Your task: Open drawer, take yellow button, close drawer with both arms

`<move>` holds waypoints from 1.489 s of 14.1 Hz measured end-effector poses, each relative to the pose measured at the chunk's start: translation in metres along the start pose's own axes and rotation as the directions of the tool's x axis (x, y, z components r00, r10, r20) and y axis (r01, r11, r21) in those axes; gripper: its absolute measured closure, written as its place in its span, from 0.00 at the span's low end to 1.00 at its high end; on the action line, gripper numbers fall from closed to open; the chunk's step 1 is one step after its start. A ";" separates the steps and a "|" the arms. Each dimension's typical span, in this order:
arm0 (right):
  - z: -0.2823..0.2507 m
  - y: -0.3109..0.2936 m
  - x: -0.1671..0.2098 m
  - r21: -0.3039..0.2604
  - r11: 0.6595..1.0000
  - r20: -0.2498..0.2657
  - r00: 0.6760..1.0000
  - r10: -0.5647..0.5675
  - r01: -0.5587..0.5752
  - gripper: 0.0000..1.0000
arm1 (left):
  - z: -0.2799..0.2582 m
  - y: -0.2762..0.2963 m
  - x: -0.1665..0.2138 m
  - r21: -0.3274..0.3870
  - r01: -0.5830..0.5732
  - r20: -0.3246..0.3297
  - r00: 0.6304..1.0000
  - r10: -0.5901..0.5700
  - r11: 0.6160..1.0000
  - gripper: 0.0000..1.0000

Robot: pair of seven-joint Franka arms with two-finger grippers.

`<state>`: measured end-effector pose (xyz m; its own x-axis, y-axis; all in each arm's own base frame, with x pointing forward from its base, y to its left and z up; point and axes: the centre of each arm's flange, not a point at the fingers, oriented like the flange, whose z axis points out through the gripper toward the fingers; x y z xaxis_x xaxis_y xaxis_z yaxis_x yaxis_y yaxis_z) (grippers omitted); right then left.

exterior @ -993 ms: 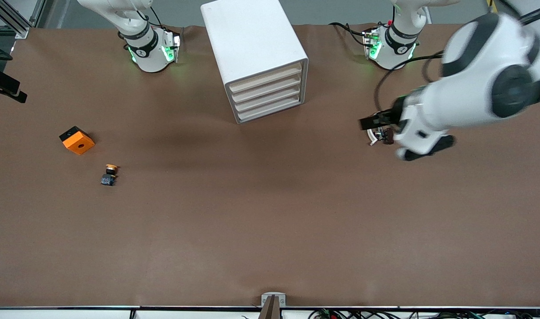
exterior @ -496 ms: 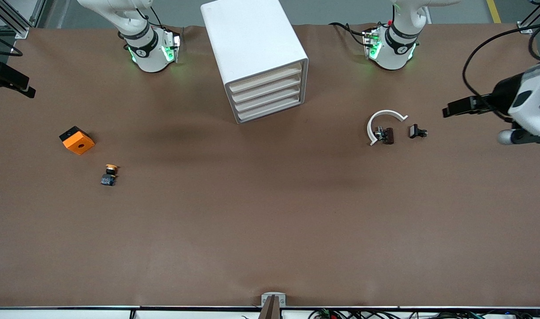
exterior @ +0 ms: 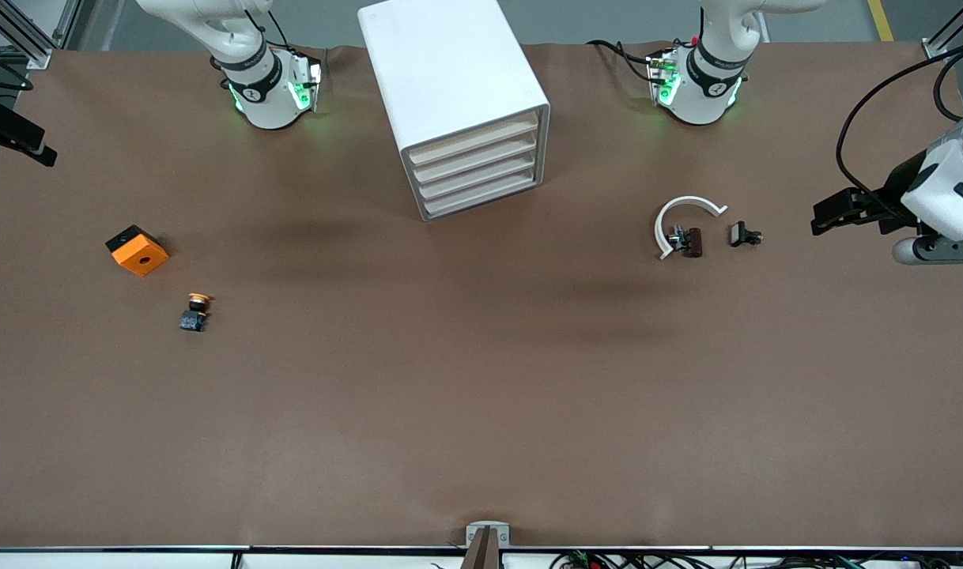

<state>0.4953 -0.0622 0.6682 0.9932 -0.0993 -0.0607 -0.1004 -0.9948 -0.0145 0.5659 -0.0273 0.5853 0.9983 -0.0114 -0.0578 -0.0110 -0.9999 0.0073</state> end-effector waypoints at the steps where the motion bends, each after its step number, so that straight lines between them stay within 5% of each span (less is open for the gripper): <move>1: -0.001 0.001 -0.001 0.000 1.000 -0.002 1.000 0.001 -0.001 0.00 | -0.002 -0.002 -0.005 -0.001 -0.009 -0.013 1.000 0.009 1.000 0.00; 11: -0.013 -0.008 -0.011 -0.002 1.000 -0.034 0.999 -0.016 0.016 0.00 | -0.046 -0.001 -0.022 -0.006 -0.018 -0.107 0.994 0.017 1.000 0.00; 21: -0.011 -0.007 -0.012 -0.002 0.999 -0.029 0.999 -0.033 0.033 0.00 | -0.044 0.015 -0.009 -0.014 -0.042 -0.108 0.993 0.040 0.999 0.00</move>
<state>0.4852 -0.0547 0.6799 0.9972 -0.0672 -0.0316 -0.0677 -0.9976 -0.0148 0.5589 -0.0416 0.6298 0.9974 -0.0511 0.0510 -0.0523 -0.9984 0.0234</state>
